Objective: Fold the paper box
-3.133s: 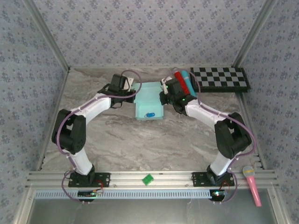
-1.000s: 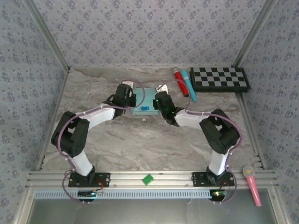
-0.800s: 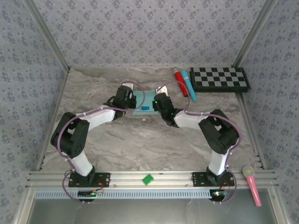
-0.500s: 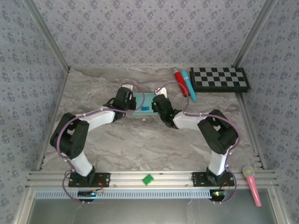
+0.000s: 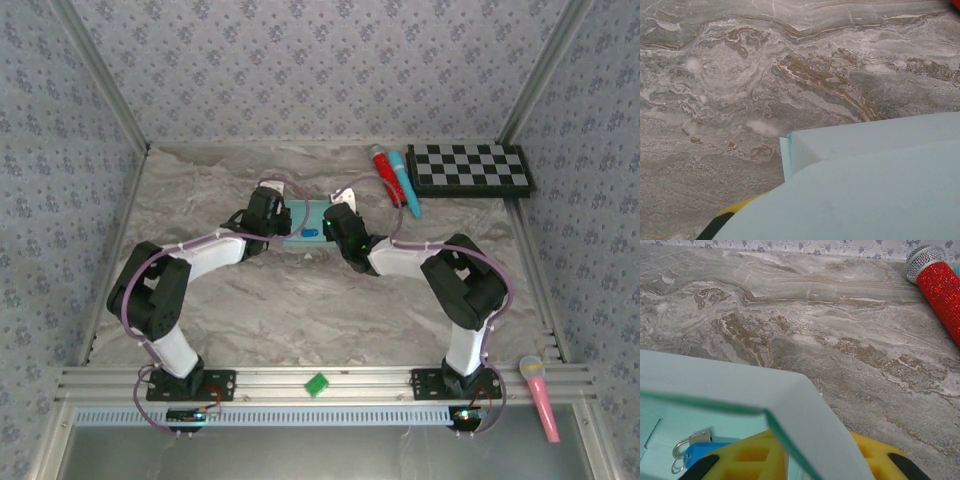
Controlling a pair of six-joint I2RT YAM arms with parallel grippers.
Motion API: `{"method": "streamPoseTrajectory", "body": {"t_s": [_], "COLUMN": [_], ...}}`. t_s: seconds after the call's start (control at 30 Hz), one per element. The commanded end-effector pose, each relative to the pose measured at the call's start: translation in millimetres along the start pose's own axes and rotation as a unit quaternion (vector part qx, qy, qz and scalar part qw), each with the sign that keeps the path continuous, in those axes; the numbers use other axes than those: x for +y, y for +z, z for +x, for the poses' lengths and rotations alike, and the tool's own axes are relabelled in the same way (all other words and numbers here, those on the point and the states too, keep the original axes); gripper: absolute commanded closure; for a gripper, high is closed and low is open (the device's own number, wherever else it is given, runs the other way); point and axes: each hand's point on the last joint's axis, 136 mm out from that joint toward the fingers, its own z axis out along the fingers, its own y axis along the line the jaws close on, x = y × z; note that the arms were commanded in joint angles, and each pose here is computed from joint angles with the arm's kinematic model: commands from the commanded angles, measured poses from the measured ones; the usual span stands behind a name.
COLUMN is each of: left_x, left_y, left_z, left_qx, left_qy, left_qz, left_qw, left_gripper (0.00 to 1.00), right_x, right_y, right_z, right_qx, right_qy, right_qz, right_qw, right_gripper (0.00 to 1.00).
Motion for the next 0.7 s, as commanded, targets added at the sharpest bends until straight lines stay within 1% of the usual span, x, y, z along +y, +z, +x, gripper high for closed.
{"method": "streamPoseTrajectory", "body": {"t_s": [0.0, 0.33, 0.57, 0.67], "left_x": [-6, -7, -8, -8], "left_y": [-8, -8, -6, -6], "left_z": [-5, -6, -6, -8], "left_qx": [-0.002, -0.003, -0.002, -0.003], "left_qy": [-0.005, -0.005, -0.004, -0.004], "left_qz": [0.009, 0.011, 0.012, 0.013], "left_qw": [1.000, 1.000, 1.000, 1.000], "left_gripper": [0.87, 0.87, 0.87, 0.87], "right_x": [8, 18, 21, 23], "right_y": [2, 2, 2, 3], "right_z": [-3, -8, -10, -10], "right_qx": [0.003, 0.010, 0.012, 0.014], "right_qy": [0.011, 0.015, 0.023, 0.026], "right_qz": [-0.005, -0.020, -0.026, -0.030], "right_qw": [1.000, 1.000, 0.999, 0.999], "right_gripper": [0.76, 0.72, 0.72, 0.74]}}
